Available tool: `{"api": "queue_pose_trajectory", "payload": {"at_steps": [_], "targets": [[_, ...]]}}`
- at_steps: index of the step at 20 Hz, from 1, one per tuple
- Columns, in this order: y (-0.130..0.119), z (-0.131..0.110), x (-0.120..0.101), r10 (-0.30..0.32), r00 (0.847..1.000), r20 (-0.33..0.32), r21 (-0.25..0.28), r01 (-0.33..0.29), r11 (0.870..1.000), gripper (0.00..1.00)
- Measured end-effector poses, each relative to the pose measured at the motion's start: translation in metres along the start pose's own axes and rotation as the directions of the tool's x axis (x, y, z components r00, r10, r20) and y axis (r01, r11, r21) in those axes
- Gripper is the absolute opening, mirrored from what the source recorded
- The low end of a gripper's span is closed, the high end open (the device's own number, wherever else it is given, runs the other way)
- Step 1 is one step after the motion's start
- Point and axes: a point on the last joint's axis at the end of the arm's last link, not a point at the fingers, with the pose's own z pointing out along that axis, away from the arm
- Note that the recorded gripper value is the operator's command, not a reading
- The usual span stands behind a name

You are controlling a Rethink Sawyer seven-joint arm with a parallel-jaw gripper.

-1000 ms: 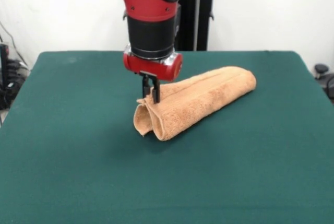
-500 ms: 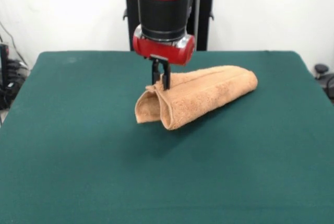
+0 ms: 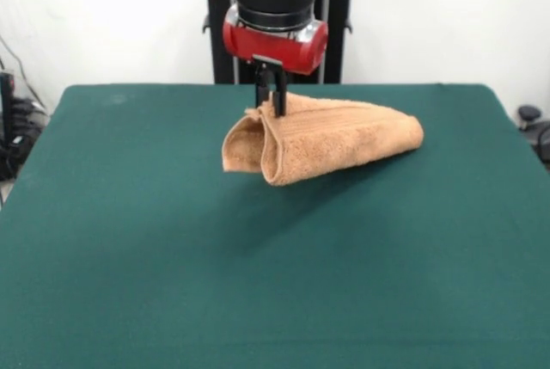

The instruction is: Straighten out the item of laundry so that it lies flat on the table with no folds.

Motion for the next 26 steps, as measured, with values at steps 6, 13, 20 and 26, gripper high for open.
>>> {"api": "queue_pose_trajectory", "payload": {"at_steps": [6,13,20,26], "targets": [[0.000,0.011,0.004,-0.002,1.000,-0.015,0.001,0.002,1.000,0.00],[0.006,0.053,0.010,-0.010,1.000,-0.017,-0.019,0.009,1.000,0.00],[0.013,0.092,0.016,-0.018,0.999,-0.029,-0.038,0.017,0.999,0.00],[0.013,0.093,0.017,-0.018,0.999,-0.035,-0.036,0.017,0.999,0.00]]}}
